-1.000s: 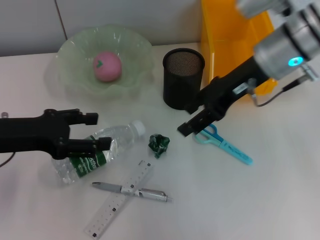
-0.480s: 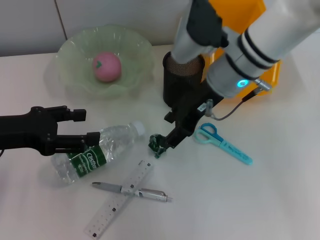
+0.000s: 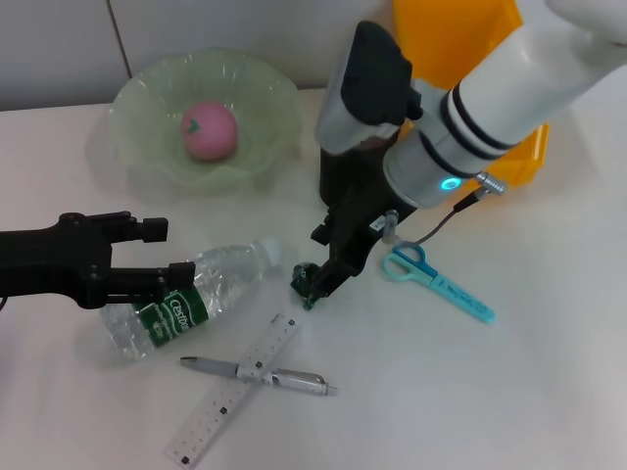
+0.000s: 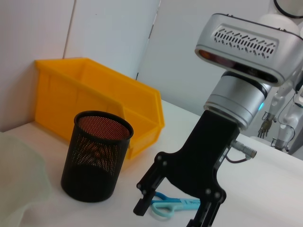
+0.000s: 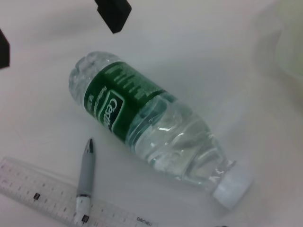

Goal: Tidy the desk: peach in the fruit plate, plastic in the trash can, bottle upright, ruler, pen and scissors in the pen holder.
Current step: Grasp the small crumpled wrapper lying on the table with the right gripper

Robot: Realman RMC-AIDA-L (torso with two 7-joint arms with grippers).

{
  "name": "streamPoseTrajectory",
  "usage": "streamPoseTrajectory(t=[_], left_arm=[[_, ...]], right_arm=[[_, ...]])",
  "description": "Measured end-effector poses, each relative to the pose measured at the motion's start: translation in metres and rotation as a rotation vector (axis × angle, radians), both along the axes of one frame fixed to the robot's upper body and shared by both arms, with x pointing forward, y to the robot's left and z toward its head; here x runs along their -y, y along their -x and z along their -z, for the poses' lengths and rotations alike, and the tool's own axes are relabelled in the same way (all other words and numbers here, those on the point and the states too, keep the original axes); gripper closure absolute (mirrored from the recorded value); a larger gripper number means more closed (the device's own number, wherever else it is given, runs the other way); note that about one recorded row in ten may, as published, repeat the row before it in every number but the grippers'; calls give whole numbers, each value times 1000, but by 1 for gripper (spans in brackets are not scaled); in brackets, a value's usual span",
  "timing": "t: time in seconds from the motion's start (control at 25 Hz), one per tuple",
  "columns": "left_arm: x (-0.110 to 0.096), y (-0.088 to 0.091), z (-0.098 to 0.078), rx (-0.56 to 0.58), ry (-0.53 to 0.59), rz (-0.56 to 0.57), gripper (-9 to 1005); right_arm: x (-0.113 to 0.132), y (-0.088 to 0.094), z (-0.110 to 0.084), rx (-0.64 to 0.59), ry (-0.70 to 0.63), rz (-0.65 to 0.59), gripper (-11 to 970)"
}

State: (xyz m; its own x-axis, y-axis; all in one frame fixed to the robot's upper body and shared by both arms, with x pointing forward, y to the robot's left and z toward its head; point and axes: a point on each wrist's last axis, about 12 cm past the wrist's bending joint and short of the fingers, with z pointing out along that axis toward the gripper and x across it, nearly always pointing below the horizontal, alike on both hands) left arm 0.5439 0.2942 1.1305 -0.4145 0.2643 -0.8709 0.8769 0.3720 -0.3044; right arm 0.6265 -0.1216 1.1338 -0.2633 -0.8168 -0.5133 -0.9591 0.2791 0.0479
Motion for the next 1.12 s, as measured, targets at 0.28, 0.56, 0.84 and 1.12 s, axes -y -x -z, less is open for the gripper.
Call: streamPoseTrajectory(t=[0.28, 0.56, 0.84, 1.12], left_arm=[[0, 1, 0, -4, 2, 1, 154], [0, 1, 1, -5, 3, 3, 155], [0, 1, 0, -4, 2, 3, 155], [-1, 1, 0, -3, 0, 2, 155]], right_arm=[[-6, 3, 10, 15, 28, -22, 297], [-7, 2, 13, 33, 21, -16, 299], [-10, 4, 19, 40, 37, -29, 301], [-13, 5, 21, 49, 32, -29, 303]])
